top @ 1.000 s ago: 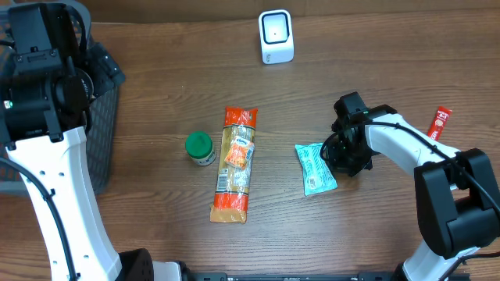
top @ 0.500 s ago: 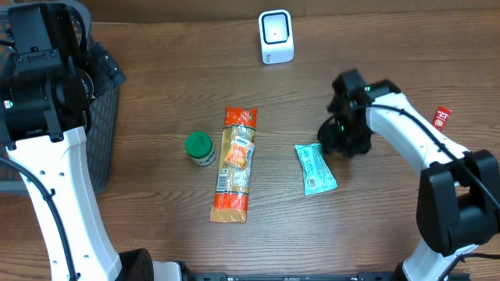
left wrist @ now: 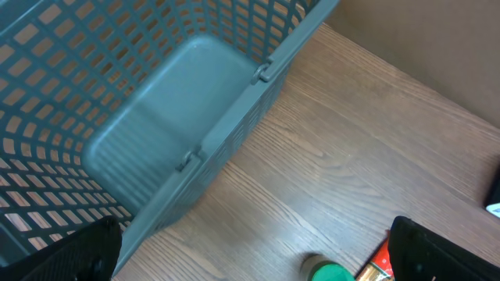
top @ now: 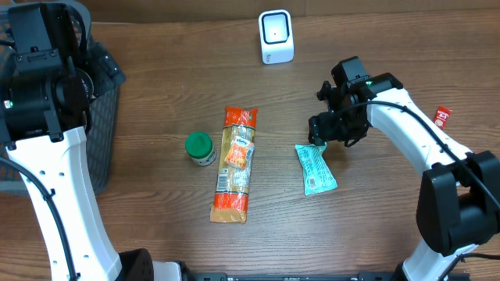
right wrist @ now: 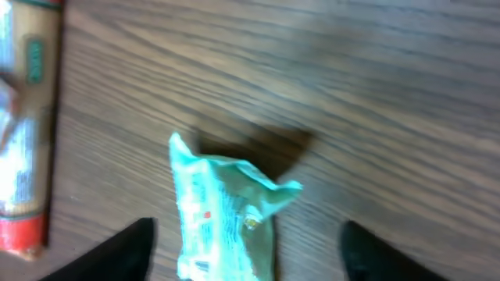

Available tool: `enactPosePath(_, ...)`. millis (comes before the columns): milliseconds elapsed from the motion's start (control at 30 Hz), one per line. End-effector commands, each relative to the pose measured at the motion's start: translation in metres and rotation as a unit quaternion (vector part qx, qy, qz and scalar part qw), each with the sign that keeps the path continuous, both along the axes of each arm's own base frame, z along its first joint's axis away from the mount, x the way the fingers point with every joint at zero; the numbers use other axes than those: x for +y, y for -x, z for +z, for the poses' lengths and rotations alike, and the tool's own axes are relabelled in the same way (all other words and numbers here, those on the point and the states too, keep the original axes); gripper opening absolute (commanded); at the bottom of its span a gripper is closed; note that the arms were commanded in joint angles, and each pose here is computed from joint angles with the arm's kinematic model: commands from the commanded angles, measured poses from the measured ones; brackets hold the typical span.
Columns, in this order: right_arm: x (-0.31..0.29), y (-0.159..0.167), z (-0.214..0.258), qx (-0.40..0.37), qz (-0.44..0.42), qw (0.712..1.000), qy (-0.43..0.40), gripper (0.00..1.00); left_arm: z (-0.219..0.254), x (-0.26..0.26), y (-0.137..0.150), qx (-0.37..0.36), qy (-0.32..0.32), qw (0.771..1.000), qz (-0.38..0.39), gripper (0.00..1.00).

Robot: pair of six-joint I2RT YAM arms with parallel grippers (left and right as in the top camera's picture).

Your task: Scan the item barcode

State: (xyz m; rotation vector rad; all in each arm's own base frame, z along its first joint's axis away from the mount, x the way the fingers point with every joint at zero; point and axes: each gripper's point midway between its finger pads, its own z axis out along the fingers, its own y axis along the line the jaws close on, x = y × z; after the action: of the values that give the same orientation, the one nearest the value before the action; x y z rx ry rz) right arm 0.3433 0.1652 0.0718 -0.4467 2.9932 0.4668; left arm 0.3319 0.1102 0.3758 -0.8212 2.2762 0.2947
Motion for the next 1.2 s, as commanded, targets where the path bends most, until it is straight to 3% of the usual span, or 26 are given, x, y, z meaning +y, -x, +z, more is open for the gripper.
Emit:
enactPosePath(0, 0.014, 0.000, 0.009, -0.014, 0.049, 0.998, -0.042, 0.67, 0.002, 0.004, -0.001, 0.000, -0.008, 1.000, 0.003, 1.00)
enactPosePath(267, 0.013, 0.014, -0.001, -0.001, 0.082, 0.996, -0.046, 0.67, 0.002, 0.004, 0.000, 0.000, -0.008, 1.000, 0.003, 1.00)
enactPosePath(433, -0.008, 0.017, -0.020, 0.016, 0.027, 0.999, 0.011, 0.67, 0.002, 0.004, -0.001, 0.000, -0.008, 1.000, 0.003, 1.00)
enactPosePath(767, 0.009, 0.036, -0.032, 0.054, 0.014, 0.997, -0.056, 0.67, 0.002, 0.004, 0.000, 0.000, -0.008, 1.000, 0.003, 1.00)
enactPosePath(1167, 0.009, 0.041, -0.048, 0.048, 0.014, 0.997, -0.062, 0.63, 0.002, 0.004, -0.001, 0.000, -0.008, 1.000, 0.003, 0.99)
